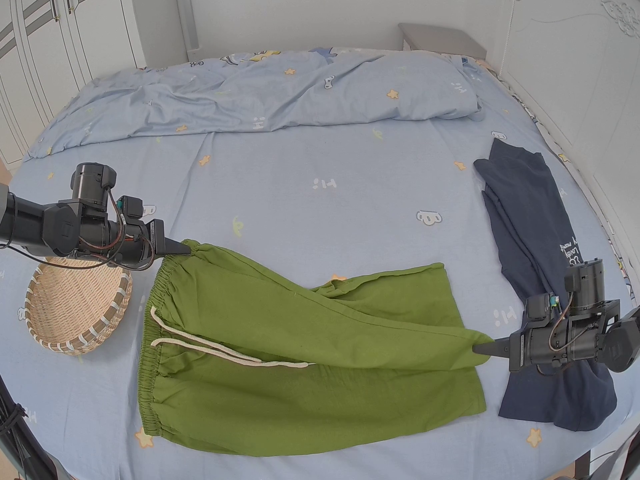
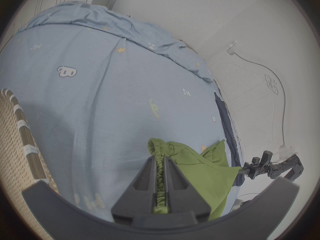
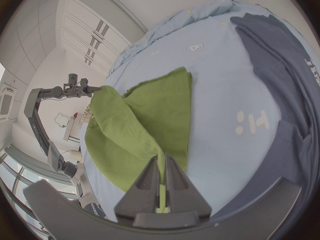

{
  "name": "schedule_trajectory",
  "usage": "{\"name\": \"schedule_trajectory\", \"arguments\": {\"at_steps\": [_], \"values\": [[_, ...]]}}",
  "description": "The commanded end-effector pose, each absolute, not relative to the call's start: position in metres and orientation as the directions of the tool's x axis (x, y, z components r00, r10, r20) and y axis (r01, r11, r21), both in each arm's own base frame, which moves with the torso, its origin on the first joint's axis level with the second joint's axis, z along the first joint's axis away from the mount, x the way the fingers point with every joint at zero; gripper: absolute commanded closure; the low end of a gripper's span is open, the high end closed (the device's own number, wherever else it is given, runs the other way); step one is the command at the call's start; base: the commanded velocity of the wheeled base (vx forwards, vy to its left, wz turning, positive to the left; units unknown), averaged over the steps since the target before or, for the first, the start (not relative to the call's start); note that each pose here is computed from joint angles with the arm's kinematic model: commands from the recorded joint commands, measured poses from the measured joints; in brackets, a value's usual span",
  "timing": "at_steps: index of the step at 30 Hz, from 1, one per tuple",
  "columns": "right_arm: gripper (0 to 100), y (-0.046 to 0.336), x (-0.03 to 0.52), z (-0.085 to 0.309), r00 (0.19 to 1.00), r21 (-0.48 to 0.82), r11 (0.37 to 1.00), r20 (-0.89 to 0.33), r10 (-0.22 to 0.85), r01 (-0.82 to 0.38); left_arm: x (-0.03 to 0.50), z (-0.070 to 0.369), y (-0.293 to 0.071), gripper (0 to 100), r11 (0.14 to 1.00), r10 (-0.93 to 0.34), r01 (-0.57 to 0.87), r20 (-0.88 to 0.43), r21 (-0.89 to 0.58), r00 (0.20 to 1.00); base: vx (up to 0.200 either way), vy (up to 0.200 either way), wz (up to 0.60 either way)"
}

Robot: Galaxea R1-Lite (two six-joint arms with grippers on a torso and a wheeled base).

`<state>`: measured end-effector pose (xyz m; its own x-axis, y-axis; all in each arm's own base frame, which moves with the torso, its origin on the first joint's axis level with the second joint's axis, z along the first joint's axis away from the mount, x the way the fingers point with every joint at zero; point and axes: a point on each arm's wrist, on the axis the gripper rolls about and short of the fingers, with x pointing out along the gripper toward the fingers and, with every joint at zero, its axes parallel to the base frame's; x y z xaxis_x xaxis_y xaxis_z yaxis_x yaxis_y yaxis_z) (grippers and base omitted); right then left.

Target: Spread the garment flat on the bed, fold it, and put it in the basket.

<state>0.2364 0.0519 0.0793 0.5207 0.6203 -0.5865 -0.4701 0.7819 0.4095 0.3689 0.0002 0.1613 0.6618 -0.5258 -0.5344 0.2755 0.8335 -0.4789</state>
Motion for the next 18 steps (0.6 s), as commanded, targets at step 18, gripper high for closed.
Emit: {"name": "schedule_trajectory", "arguments": {"at_steps": [18], "values": [[100,0.056,0.271,0.238,0.679,0.279,0.787,-0.400,0.616,-0.550,0.351,0.186,0.013,100,0.855,-0.482,0.308,-0.419,-0.417,0.769,0.000,0.000,0.00]]}}
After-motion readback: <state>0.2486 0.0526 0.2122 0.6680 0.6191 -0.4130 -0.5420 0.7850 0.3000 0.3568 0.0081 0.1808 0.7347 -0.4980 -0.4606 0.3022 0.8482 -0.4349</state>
